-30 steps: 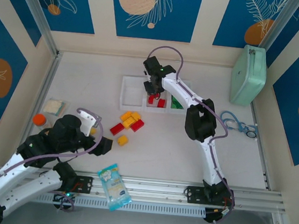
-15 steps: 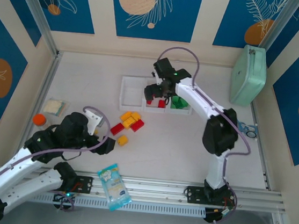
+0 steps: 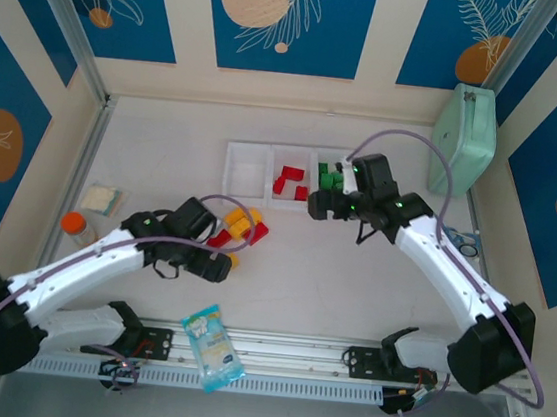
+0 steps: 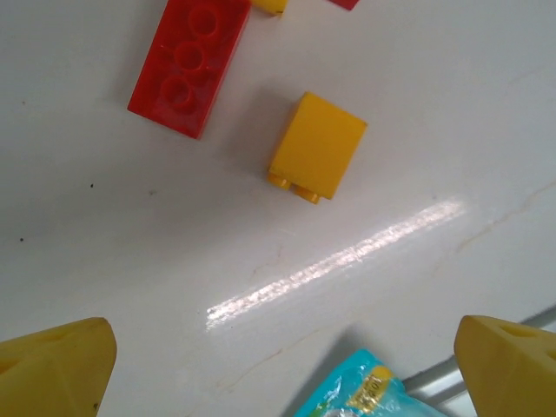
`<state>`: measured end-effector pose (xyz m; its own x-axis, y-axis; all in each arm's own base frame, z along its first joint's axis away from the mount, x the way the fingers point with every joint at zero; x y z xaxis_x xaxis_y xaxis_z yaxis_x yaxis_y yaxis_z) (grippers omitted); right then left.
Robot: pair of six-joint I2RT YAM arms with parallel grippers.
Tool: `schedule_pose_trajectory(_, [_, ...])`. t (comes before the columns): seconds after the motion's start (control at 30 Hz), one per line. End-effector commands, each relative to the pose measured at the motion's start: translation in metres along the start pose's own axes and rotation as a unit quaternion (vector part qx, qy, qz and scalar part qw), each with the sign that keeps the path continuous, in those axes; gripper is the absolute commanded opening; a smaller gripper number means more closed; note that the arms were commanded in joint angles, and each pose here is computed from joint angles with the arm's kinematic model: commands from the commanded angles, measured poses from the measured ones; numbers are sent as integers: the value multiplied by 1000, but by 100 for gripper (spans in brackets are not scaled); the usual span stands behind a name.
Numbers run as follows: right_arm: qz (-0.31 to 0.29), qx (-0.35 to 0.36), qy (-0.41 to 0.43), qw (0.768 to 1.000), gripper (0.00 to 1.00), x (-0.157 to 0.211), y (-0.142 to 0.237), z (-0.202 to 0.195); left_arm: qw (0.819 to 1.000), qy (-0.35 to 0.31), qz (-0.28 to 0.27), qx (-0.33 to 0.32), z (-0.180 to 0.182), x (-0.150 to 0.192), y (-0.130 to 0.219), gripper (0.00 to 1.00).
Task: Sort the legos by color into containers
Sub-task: Pick up the lego from the center of the table.
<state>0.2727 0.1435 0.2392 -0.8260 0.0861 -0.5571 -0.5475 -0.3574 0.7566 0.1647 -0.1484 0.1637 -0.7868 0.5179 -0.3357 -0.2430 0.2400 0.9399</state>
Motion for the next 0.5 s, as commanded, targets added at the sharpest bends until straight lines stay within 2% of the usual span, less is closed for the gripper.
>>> schedule_pose_trajectory(0.0, [-16,-27,-27,999,99,8,5,-9,999,-21,-10,-22,4,-28,-2,100])
schedule_pose_trajectory(0.1, [-17,-17,-50,998,99,15,7,-26,1000,-25,14,-9,10,-40,-17,99])
schedule_pose_trajectory(0.27, [-19,-26,-71,997,99,20,12,-39,999,-12,32,3,28,-51,-44,91])
schedule_pose_trajectory(0.47, [-20,-20,-83,996,99,25,9,-48,999,-16,48,-17,40,-66,-62,85])
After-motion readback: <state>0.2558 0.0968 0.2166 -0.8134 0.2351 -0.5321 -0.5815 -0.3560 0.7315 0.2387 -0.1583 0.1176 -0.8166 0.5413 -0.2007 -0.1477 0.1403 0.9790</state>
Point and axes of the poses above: each hand's point on the last joint's axis, 136 mm out from that joint toward the fingers, its own y axis back along the fingers, its own z axis along the line the jaws close on, x = y × z, the point moved 6 cm from there along y, back along the fingers, and after that the axes turned 13 degrees about -y, right-handed, at the moved point
